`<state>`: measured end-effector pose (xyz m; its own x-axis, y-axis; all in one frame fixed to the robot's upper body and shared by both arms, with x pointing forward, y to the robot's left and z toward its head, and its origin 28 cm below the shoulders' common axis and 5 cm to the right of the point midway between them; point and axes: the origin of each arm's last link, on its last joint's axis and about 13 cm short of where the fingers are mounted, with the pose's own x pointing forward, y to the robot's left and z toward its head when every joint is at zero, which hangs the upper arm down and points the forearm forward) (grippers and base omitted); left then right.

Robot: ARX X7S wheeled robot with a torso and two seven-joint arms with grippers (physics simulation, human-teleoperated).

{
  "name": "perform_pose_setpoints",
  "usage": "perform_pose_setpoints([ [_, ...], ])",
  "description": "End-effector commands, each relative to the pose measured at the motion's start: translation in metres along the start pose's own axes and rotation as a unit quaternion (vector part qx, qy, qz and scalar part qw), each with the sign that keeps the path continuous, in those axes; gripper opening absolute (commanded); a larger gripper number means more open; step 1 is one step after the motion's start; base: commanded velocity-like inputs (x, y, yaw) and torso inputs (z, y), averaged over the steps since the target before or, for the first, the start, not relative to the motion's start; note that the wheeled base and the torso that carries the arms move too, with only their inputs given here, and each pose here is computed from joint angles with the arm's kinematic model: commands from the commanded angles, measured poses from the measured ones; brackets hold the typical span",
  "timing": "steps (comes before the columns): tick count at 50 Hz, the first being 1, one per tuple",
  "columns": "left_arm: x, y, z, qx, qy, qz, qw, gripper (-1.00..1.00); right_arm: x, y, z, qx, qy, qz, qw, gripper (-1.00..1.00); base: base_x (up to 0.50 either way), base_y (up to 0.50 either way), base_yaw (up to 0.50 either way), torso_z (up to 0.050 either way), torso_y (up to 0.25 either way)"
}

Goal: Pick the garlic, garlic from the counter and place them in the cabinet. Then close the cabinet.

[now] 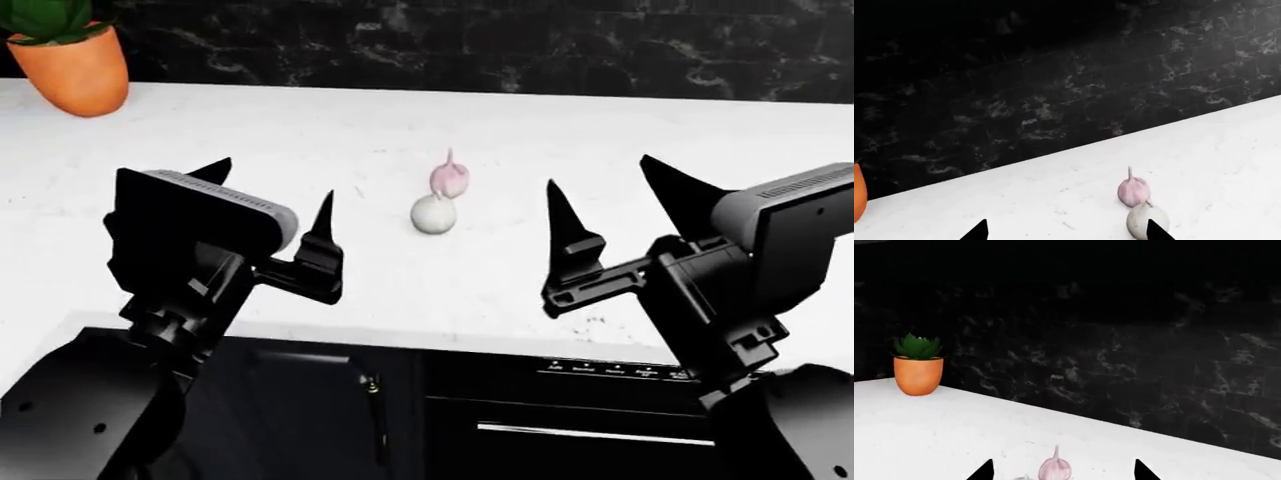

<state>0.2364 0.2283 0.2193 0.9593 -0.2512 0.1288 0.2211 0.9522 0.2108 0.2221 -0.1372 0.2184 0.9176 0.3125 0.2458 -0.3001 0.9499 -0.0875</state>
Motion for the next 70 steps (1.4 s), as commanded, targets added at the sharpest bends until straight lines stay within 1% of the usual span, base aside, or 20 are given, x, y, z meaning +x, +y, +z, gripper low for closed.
perform_pose_setpoints([
  [1, -0.003, 0.001, 0.014, -0.013, -0.006, -0.006, 1.0, 1.0, -0.004, -0.002, 0.013, -0.002, 0.0, 0.008, 1.0, 1.0, 0.06, 0.0, 0.0, 0.0, 0.0],
  [11, 0.001, 0.003, 0.032, 0.0, -0.014, -0.024, 1.0, 1.0, -0.005, -0.007, 0.035, -0.017, 0.0, 0.013, 1.0, 1.0, 0.15, 0.01, 0.0, 0.0, 0.0],
  [15, 0.003, 0.006, 0.037, 0.009, -0.011, -0.03, 0.999, 1.0, -0.006, -0.009, 0.042, -0.021, -0.002, 0.019, 1.0, 1.0, 0.23, 0.02, 0.0, 0.0, 0.0],
  [20, 0.004, 0.01, 0.04, 0.011, -0.009, -0.031, 0.999, 1.0, -0.005, -0.01, 0.042, -0.022, -0.001, 0.022, 1.0, 1.0, 0.24, 0.02, 0.0, 0.0, 0.0],
  [25, 0.002, 0.011, 0.037, 0.011, -0.007, -0.03, 0.999, 1.0, -0.005, -0.01, 0.042, -0.026, 0.0, 0.021, 0.999, 1.0, 0.24, 0.04, 0.0, 0.0, 0.0],
  [32, 0.0, 0.011, 0.037, 0.011, -0.007, -0.031, 0.999, 1.0, -0.004, -0.013, 0.043, -0.029, -0.004, 0.011, 1.0, 1.0, 0.24, 0.19, 0.0, 0.0, 0.0],
  [37, 0.001, 0.01, 0.04, 0.017, -0.008, -0.033, 0.999, 1.0, -0.003, -0.015, 0.044, -0.031, -0.003, 0.003, 0.999, 1.0, 0.31, 0.07, 0.0, 0.0, 0.0],
  [43, 0.002, 0.01, 0.044, 0.026, -0.008, -0.037, 0.999, 1.0, -0.003, -0.019, 0.046, -0.023, 0.006, -0.001, 1.0, 1.0, 0.22, 0.02, 0.0, 0.0, 0.0],
  [55, 0.003, 0.012, 0.053, 0.039, -0.007, -0.044, 0.998, 1.0, -0.002, -0.023, 0.053, -0.038, 0.018, -0.002, 0.999, 1.0, 0.21, 0.12, 0.0, 0.0, 0.0],
  [62, 0.004, 0.01, 0.056, 0.046, -0.006, -0.051, 0.998, 1.0, -0.001, -0.026, 0.054, -0.017, 0.029, -0.02, 0.999, 1.0, 0.04, 0.01, -0.15, 0.0, 0.002],
  [70, 0.006, 0.011, 0.058, 0.053, 0.006, -0.062, 0.997, 1.0, 0.0, -0.024, 0.052, -0.019, 0.05, 0.005, 0.999, 1.0, 0.0, 0.0, -0.41, 0.0, 0.0],
])
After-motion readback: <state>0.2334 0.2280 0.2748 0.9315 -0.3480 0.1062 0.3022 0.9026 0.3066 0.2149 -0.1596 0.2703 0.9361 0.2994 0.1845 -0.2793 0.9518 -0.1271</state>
